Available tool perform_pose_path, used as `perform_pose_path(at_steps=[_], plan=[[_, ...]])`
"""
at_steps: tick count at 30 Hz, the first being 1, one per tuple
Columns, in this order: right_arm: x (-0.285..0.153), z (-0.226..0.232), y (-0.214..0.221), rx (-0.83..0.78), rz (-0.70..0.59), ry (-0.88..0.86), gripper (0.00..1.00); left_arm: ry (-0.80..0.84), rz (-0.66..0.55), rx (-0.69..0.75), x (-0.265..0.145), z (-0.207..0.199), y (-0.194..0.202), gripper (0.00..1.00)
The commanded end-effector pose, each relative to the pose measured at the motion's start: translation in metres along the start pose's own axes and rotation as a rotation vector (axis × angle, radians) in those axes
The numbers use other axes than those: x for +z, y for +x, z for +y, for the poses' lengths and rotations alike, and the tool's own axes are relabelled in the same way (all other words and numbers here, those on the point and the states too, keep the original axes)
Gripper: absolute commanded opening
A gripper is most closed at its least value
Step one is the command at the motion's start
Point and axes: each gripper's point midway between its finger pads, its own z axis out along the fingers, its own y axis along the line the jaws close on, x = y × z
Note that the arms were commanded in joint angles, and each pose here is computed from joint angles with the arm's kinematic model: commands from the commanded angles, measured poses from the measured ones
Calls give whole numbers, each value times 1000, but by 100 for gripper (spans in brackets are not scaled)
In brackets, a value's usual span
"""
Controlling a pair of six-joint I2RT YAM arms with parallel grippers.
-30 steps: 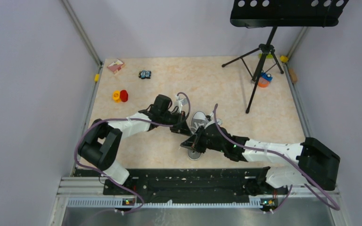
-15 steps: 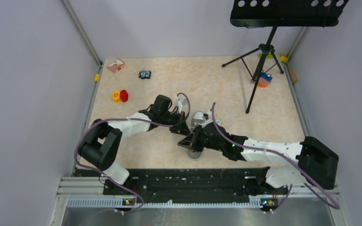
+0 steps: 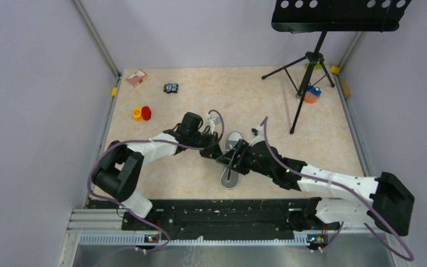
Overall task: Tie the shoes
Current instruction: Tie the shoelace on the shoe.
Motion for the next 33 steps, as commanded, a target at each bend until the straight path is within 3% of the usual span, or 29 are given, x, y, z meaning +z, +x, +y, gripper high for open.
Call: perform_pose_path(at_steps=[1,3,5,7,16,33], plan=[[-16,-26,-50,-8,-169,56,51,11,-47,57,-9,-14,-15,0],[-18,-44,-64,17,-202,88,44,3,-52,52,-10,-14,-14,0],[-17,-58,-73,41,-209,107,26,-27,-53,43,-11,-11,-15,0],[-14,-66,-77,54,-199,122,21,-43,-59,40,-13,-10,-15,0],[14,-79,-71,68,-112,104,43,-41,-55,39,-14,-11,-10,0],[17,-95,-54,155,-69,89,38,-61,-52,23,-12,-4,-6,0]])
